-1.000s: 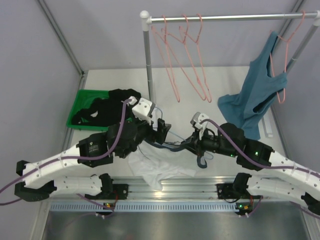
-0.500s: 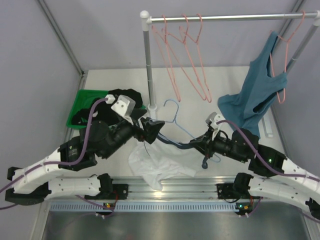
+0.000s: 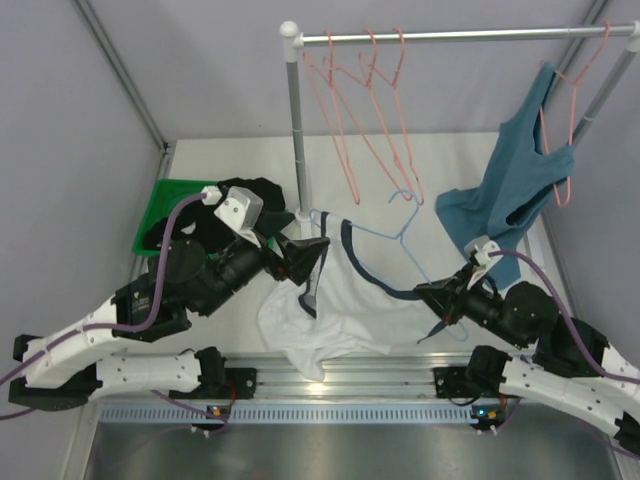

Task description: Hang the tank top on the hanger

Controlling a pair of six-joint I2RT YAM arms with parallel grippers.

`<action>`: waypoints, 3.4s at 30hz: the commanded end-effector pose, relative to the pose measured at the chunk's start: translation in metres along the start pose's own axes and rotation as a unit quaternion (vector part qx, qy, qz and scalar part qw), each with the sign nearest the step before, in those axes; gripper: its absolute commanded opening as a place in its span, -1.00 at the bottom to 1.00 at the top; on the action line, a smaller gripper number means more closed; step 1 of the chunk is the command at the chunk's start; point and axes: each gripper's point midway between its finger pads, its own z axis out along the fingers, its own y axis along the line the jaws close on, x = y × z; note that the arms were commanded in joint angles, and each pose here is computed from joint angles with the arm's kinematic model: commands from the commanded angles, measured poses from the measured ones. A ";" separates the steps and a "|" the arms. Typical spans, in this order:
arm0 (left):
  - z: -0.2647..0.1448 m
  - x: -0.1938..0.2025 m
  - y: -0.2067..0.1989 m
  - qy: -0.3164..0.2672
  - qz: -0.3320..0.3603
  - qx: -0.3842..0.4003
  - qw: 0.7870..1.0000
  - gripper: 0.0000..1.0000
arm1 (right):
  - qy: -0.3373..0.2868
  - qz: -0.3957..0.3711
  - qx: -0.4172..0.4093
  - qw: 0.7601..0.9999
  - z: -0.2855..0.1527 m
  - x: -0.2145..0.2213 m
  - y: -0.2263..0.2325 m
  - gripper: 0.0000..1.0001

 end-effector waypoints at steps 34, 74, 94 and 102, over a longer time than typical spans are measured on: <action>-0.007 -0.025 -0.008 -0.043 -0.006 0.029 0.999 0.75 | -0.110 0.087 0.266 0.954 -0.073 -0.075 -0.084 -1.00; 0.000 -0.031 -0.017 -0.042 0.005 0.041 0.998 0.75 | -0.204 -0.011 0.365 0.908 -0.099 -0.206 -0.082 -1.00; 0.004 -0.037 -0.026 -0.043 0.007 0.056 0.997 0.75 | -0.139 -0.047 0.359 0.922 -0.035 -0.247 -0.103 -1.00; 0.000 -0.042 -0.022 -0.044 0.018 0.051 0.998 0.75 | -0.139 -0.029 0.350 0.926 -0.037 -0.271 -0.128 -1.00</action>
